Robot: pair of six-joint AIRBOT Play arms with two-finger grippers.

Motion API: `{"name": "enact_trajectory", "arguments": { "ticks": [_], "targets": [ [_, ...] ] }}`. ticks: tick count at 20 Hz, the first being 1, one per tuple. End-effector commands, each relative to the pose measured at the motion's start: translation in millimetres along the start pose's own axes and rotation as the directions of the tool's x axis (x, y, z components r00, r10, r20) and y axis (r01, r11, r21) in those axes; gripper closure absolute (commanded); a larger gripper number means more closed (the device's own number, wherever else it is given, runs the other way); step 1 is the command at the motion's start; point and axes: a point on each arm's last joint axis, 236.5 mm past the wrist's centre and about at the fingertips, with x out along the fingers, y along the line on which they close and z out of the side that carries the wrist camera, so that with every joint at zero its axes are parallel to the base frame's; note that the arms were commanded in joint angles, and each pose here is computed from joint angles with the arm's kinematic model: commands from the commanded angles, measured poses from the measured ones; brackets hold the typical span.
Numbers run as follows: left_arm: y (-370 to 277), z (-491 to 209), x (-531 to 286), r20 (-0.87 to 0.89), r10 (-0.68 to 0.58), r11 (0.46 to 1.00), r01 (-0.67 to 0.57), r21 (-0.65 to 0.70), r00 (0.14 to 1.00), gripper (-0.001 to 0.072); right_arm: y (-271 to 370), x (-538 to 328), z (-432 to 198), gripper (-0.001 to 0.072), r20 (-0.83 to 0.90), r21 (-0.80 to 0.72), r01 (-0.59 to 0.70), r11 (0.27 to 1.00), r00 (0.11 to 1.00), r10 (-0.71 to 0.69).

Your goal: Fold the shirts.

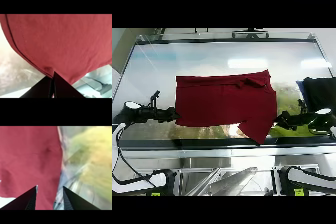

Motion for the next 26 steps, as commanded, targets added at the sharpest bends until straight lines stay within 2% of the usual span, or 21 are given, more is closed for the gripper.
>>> {"name": "enact_trajectory", "arguments": {
  "ticks": [1,5,6,7,15,17,19,21,26],
  "targets": [
    [2.9,8.3,-11.7,0.02,-0.003,1.0,0.004,-0.012,1.0,0.0686,-5.6,28.7,-22.5,0.0349,-0.082,0.024,0.006,1.0,0.997,-0.004],
    [7.1,13.6,-20.4,0.04,-0.009,1.0,0.01,-0.028,0.999,0.0687,20.7,48.5,-24.1,0.0359,-0.089,-0.01,-0.059,0.998,0.994,0.058],
    [8.2,13.1,-21.5,0.039,-0.011,0.999,0.012,-0.032,0.999,0.0686,28.1,47.8,-21.5,0.0573,-0.081,-0.029,-0.088,0.996,0.993,0.085],
    [9.2,12.5,-23.2,0.038,-0.014,0.999,0.015,-0.038,0.999,0.0686,30.7,45.5,-19.4,0.0697,-0.078,-0.039,-0.097,0.995,0.993,0.094],
    [29.5,5.8,-45.8,0.047,-0.044,0.992,0.049,-0.118,0.998,0.0687,28.9,-5.6,6.1,0.0698,0.063,-0.071,-0.114,0.991,0.991,0.118],
    [25.7,6.8,-42.5,0.044,-0.042,0.994,0.046,-0.098,0.998,0.0686,52.5,-8.5,9.8,0.0698,0.076,-0.12,-0.189,0.975,0.977,0.199],
    [17.3,12.9,-44.3,0.044,-0.044,0.997,0.047,-0.066,0.998,0.0685,96.1,-21.2,29.4,0.0698,0.133,-0.195,-0.304,0.933,0.934,0.332],
    [0.9,32.6,-57.4,0.068,-0.042,0.999,0.042,0.006,0.997,0.0685,137.8,-38.4,55.7,0.0698,0.194,-0.281,-0.35,0.894,0.891,0.41],
    [-31.8,115.5,-85.7,0.223,-0.005,0.983,-0.036,0.18,0.975,0.068,209.6,-48.6,138.7,0.0698,0.312,-0.445,-0.268,0.855,0.848,0.428]
  ]
}}
